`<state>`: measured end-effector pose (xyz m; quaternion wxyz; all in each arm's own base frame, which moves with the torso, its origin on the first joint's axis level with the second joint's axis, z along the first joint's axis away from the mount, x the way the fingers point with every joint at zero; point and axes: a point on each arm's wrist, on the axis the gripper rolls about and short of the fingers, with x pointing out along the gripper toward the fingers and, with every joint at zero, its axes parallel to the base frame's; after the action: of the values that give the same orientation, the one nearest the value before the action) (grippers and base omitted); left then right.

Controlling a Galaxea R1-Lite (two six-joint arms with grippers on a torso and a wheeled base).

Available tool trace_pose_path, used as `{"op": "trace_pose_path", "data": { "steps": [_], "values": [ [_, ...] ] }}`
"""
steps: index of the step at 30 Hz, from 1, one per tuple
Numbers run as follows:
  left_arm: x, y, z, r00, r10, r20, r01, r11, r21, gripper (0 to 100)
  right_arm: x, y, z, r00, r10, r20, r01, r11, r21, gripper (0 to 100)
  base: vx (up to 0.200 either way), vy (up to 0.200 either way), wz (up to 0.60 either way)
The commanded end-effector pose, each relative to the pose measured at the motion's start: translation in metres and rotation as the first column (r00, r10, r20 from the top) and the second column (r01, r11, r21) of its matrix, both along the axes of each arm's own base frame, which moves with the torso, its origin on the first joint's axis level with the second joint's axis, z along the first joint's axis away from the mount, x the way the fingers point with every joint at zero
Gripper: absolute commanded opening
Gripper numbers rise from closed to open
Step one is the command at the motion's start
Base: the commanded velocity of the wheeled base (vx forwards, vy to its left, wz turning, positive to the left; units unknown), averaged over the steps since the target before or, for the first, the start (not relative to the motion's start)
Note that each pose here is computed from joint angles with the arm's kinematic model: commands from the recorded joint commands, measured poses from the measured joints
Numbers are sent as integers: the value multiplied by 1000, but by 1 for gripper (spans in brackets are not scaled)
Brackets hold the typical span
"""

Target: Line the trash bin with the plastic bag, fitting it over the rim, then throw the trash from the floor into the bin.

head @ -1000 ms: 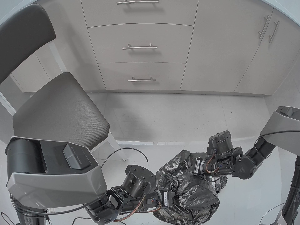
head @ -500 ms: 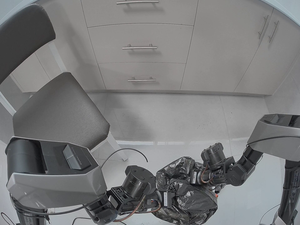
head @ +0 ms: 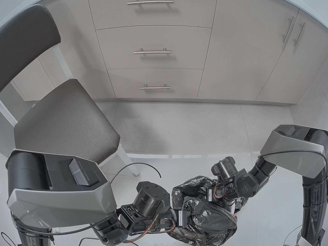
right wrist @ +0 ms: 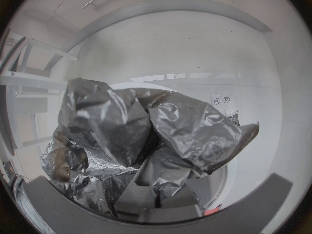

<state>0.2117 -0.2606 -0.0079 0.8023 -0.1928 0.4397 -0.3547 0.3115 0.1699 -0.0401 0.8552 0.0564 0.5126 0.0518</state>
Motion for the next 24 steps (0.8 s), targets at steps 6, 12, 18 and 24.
{"op": "trace_pose_path", "data": {
  "steps": [6,12,18,24],
  "values": [
    [0,0,0,1000,0,2,0,1000,-1,0,11,-2,-5,1000,16,-3,-16,999,-29,0,0,0,0],
    [0,0,0,1000,0,2,0,1000,-1,0,10,-2,-6,1000,19,-22,-20,999,-40,100,0,0,0],
    [1,0,0,1000,2,2,-2,1000,-1,0,9,-3,-2,1000,23,-3,-23,999,23,100,0,0,0],
    [2,0,0,1000,3,1,-3,1000,-2,0,5,4,9,997,2,77,-14,987,159,100,0,0,0]
  ]
}}
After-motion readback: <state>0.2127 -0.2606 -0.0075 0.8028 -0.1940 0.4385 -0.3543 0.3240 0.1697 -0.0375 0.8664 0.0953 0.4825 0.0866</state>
